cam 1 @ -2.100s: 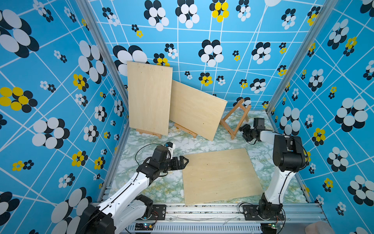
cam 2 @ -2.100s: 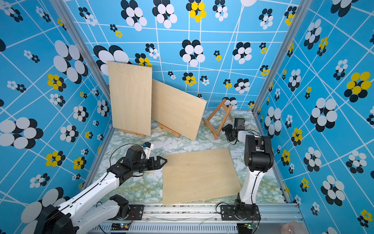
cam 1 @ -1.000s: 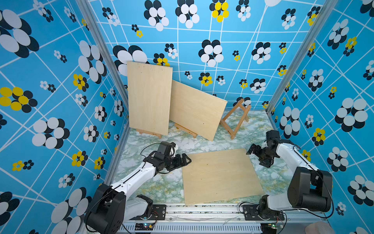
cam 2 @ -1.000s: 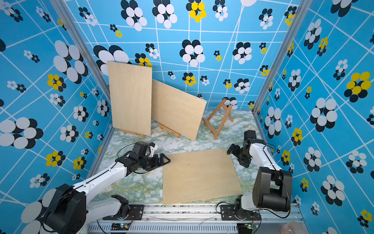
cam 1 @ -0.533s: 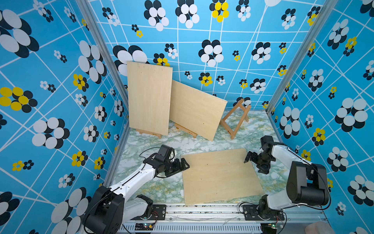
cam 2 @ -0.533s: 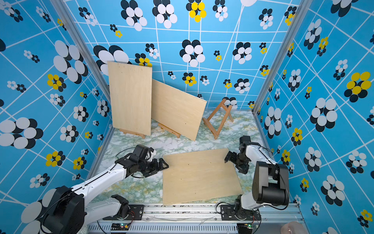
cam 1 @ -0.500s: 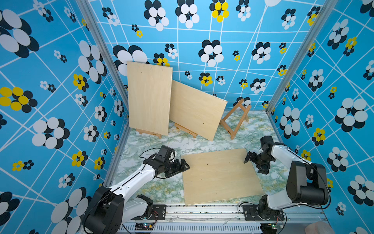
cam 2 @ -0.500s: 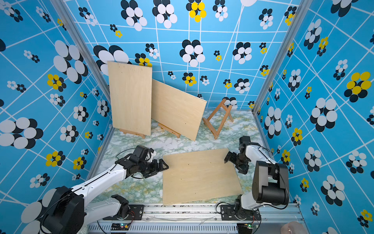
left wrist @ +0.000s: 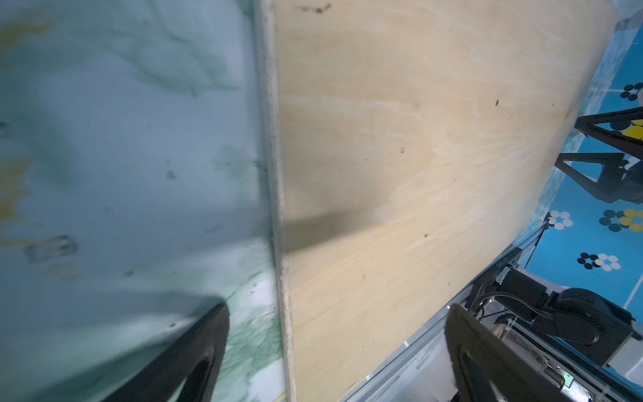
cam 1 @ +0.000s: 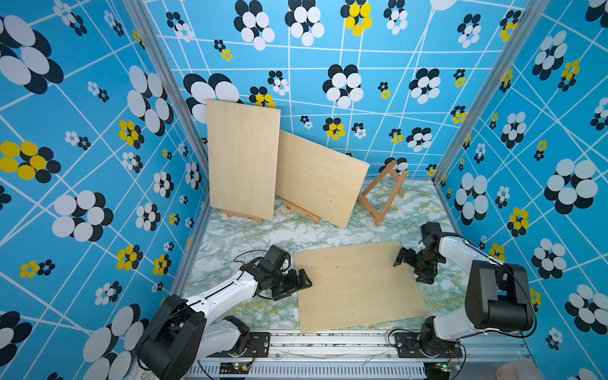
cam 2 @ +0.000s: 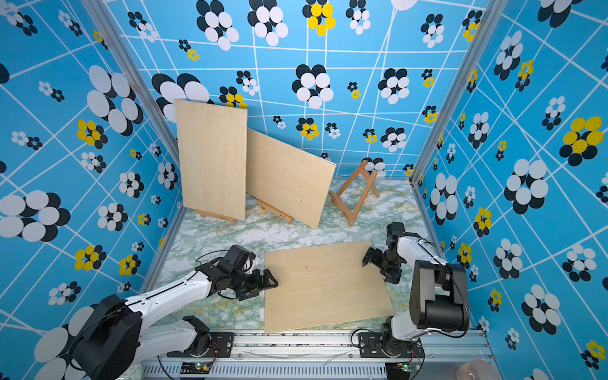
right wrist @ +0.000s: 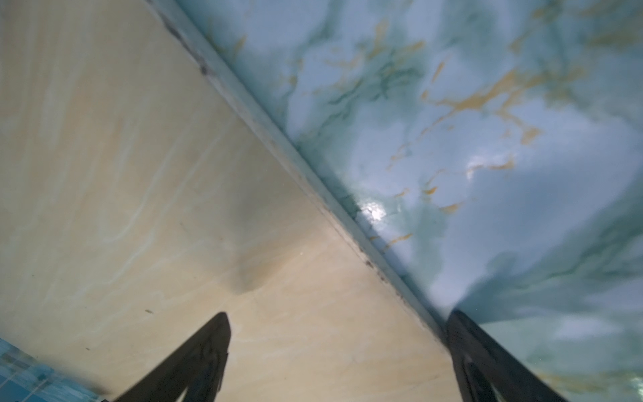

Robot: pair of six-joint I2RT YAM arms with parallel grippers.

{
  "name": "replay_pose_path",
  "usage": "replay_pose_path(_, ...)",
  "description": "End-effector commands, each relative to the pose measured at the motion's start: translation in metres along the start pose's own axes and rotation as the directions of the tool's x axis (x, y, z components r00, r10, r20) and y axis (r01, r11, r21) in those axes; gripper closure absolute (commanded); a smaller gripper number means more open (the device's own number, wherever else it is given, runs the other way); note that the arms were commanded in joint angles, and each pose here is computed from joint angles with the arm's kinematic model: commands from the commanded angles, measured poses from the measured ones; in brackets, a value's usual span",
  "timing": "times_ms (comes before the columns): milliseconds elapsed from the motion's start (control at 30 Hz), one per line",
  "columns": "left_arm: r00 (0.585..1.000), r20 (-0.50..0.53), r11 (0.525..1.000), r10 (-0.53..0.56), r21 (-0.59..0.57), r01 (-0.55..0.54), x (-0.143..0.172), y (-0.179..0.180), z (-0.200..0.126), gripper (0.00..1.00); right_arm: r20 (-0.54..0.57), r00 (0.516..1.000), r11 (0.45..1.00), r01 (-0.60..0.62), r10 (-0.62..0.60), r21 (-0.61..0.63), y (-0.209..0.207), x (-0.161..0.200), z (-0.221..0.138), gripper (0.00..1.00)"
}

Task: Assemble the easel
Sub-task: Pick up the drawing board from the center of the board.

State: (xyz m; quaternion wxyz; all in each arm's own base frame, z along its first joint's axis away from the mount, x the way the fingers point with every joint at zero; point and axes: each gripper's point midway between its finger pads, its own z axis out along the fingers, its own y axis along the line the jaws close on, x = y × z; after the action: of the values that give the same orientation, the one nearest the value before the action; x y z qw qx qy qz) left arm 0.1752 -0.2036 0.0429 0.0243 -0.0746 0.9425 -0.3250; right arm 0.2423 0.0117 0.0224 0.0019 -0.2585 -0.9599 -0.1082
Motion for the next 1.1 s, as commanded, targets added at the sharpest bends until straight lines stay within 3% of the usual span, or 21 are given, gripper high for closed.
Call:
replay_pose_path(0, 0.999, -0.024, 1.0, -0.021, -0.018, 0.021, 0.001, 0.003, 0.012, 0.01, -0.109, 0.994, 0.995, -0.007, -0.004, -0.104, 0.017, 0.023, 0.022, 0.01)
replay_pose_path(200, 0.999, -0.054, 1.0, 0.005, -0.022, -0.006, -0.007, -0.004, 0.024, 0.01, -0.099, 0.995, 0.989, -0.025, 0.01, -0.148, 0.02, 0.031, 0.02, 0.01)
replay_pose_path(500, 0.997, -0.077, 0.999, 0.03, -0.031, -0.032, -0.024, -0.009, 0.035, 0.01, -0.172, 0.985, 0.962, -0.045, -0.002, -0.271, 0.043, 0.051, 0.023, 0.0)
replay_pose_path(767, 0.993, -0.103, 0.998, 0.057, -0.005, -0.058, -0.037, -0.02, 0.048, 0.01, -0.122, 0.992, 0.949, -0.055, 0.018, -0.309, 0.047, 0.055, 0.008, 0.01)
replay_pose_path(1067, 0.99, -0.113, 0.995, 0.089, -0.032, -0.093, -0.05, -0.023, 0.05, 0.01, -0.202, 0.979, 0.917, -0.068, -0.014, -0.393, 0.065, 0.073, 0.017, 0.01)
